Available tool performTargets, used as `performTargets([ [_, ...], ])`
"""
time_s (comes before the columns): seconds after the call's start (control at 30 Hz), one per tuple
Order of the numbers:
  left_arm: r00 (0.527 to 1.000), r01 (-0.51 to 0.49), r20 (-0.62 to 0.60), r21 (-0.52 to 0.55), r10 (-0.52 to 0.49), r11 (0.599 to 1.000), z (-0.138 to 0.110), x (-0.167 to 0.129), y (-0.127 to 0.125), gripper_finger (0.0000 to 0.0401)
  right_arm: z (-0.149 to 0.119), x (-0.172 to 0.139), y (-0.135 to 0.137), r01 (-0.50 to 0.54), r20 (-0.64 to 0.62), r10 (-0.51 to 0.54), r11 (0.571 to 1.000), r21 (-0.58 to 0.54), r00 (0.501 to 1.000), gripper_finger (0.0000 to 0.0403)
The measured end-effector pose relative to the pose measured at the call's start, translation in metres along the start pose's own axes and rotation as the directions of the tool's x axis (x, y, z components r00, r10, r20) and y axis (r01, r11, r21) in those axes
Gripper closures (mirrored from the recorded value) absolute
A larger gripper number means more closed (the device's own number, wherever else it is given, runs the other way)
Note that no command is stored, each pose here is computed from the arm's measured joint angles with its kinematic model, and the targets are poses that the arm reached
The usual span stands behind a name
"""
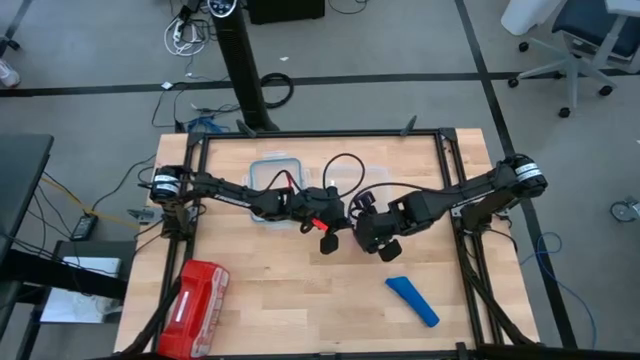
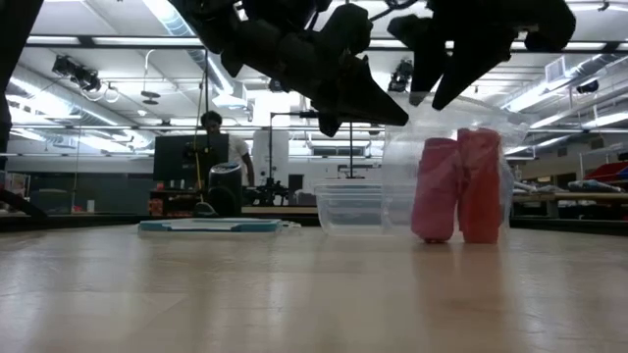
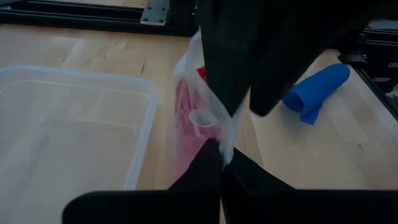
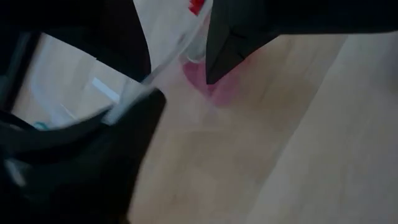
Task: Roll bandage
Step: Put the blue bandage into the transparent zip bag
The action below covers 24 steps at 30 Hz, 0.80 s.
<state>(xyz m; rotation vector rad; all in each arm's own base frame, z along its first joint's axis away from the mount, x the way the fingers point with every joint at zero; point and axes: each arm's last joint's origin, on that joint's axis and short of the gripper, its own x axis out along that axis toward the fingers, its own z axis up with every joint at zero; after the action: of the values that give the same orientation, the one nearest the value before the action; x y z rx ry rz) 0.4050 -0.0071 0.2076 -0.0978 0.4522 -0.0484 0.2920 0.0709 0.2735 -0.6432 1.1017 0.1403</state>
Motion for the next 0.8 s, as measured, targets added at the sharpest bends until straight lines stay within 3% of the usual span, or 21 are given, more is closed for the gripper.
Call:
performTargets([
  [0.23, 1.000, -0.003, -0.003, 0.000, 0.003, 1.000, 0.000, 0.000, 0.000, 0.0401, 0.007, -0.025, 0.000, 0.018, 0.040, -0.023, 0.993, 0.119, 0.999, 0.0252],
  [0.33, 1.000, -0.003, -0.009, -0.001, 0.003, 1.000, -0.001, 0.000, 0.000, 0.0401, 0.003, -0.028, 0.010, -0.064, 0.006, 0.064, 0.972, 0.226, 0.998, 0.0252],
  [0.47, 1.000, -0.003, -0.009, -0.001, 0.003, 1.000, -0.001, 0.000, 0.000, 0.0401, 0.001, -0.034, 0.026, -0.182, -0.015, 0.204, 0.902, 0.392, 0.979, 0.0252],
  [0.63, 1.000, -0.003, -0.008, 0.004, 0.003, 1.000, -0.001, 0.000, 0.000, 0.0401, 0.004, -0.043, 0.050, -0.252, -0.012, 0.314, 0.784, 0.568, 0.949, 0.0252],
  [0.8, 1.000, -0.004, -0.008, 0.011, 0.004, 1.000, -0.001, 0.000, 0.000, 0.0401, 0.007, -0.047, 0.069, -0.297, 0.026, 0.453, 0.538, 0.789, 0.891, 0.0252],
])
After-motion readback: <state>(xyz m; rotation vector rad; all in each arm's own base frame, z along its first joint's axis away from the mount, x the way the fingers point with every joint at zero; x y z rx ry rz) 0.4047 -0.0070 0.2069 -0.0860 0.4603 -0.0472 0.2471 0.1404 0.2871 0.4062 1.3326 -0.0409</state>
